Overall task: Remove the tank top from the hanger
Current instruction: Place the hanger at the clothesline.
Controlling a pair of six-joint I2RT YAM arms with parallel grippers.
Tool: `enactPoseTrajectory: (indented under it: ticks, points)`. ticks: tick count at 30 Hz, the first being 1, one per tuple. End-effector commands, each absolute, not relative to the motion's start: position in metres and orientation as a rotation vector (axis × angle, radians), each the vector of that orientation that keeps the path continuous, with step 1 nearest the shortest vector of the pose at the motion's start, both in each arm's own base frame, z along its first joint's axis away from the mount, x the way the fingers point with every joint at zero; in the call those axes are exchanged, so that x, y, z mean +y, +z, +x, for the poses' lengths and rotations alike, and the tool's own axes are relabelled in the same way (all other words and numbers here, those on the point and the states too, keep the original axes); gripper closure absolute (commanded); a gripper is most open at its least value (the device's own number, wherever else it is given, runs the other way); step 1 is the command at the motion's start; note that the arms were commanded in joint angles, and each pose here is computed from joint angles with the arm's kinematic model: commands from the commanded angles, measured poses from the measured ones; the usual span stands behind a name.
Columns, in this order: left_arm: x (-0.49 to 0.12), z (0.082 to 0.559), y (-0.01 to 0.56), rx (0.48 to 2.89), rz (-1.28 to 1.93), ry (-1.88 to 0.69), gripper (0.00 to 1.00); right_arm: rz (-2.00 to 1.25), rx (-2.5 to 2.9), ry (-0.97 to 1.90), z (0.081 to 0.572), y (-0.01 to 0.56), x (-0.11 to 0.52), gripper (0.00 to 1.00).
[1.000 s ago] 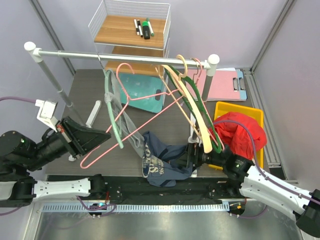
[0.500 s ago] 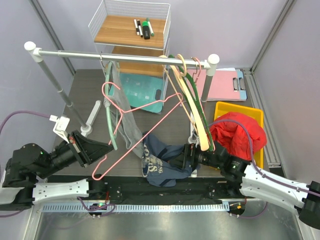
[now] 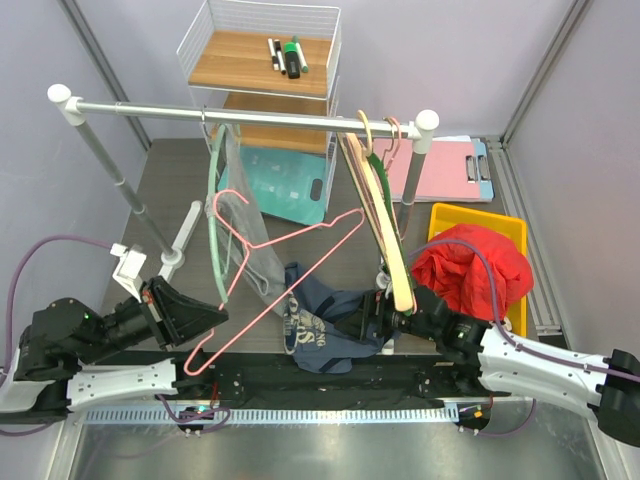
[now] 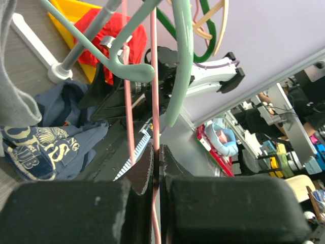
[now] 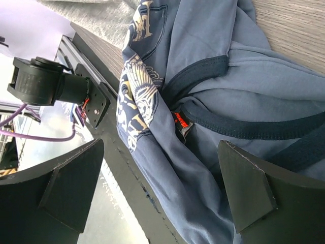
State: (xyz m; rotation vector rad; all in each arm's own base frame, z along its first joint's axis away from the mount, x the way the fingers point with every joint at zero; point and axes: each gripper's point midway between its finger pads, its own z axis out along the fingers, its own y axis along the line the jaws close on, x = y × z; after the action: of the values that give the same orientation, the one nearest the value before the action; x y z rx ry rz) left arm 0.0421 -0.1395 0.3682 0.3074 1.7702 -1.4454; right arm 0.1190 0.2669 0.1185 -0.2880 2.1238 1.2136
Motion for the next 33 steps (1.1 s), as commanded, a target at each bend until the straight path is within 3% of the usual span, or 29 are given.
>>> enactPoseTrajectory:
  ticks: [1,7,17,33]
  points:
    - [-0.144,0.031,0.375,1.73,0.364,-1.52,1.0,-0.278,2.038,1.213,0.129,0.131,0.271,0.0]
    - [-0.16,0.025,0.377,1.735,0.422,-1.543,1.0,-0.274,2.041,1.2,0.129,0.129,0.269,0.0]
    - [-0.128,0.019,0.422,1.569,0.374,-1.582,1.0,-0.262,2.054,1.178,0.129,0.124,0.263,0.0]
    - [-0.113,0.079,0.459,1.727,0.136,-1.168,1.0,-0.307,2.032,1.225,0.123,0.127,0.271,0.0]
